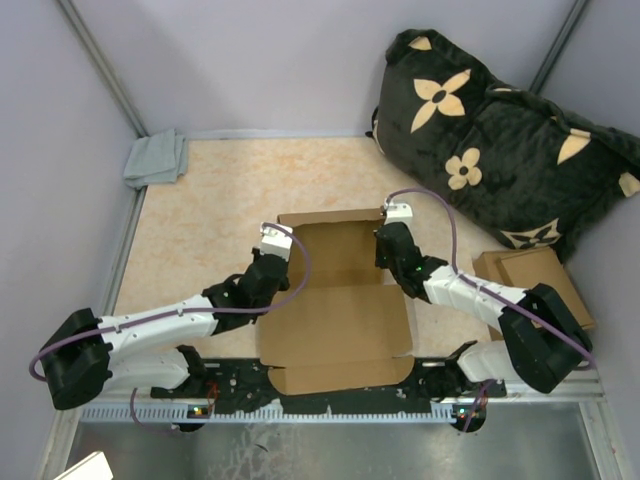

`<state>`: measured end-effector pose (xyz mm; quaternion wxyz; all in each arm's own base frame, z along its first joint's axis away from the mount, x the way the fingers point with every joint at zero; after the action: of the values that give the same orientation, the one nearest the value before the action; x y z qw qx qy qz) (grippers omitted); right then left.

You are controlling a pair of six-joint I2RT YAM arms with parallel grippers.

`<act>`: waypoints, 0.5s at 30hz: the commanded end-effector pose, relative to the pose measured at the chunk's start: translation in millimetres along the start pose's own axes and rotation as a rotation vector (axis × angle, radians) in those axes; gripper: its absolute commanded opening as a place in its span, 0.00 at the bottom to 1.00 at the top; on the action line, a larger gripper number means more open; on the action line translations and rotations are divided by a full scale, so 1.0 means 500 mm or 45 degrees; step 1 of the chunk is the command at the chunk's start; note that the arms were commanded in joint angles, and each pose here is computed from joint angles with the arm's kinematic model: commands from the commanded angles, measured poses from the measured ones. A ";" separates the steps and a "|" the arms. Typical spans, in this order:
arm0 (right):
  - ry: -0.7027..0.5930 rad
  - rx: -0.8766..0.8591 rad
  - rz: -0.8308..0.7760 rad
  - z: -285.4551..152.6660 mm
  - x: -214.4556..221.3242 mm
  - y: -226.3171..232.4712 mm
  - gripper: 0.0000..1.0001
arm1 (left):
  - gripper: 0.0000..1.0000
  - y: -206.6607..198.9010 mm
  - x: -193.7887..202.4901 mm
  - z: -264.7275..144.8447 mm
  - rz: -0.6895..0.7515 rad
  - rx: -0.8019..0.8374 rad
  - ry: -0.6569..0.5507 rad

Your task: Fold the paper box

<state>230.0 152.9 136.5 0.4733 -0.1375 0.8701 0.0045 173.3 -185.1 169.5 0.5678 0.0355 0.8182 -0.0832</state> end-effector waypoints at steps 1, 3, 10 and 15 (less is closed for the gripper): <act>0.035 -0.063 -0.089 -0.002 0.007 0.009 0.00 | 0.00 -0.028 -0.018 -0.009 -0.002 0.106 -0.002; 0.012 -0.135 -0.109 -0.010 0.003 0.013 0.08 | 0.00 -0.026 -0.019 -0.010 -0.004 0.102 -0.006; -0.037 -0.255 -0.061 -0.043 0.010 0.015 0.39 | 0.00 -0.025 -0.015 -0.011 -0.017 0.108 -0.006; 0.004 -0.294 -0.057 -0.053 0.032 0.014 0.40 | 0.00 -0.024 -0.016 -0.013 -0.024 0.114 -0.012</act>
<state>204.0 147.4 131.1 0.4497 -0.1972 0.8692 0.0583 170.8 -186.8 168.8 0.5644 0.0428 0.8198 -0.0870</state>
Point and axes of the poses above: each gripper's point midway between its finger pads, its own z axis out along the fingers, its own y axis along the line the jaws close on, x = y × z, the point moved 10 cm from there along -z, back along the fingers, and after that the axes turned 15 degrees about -z, right-handed, at the moved point
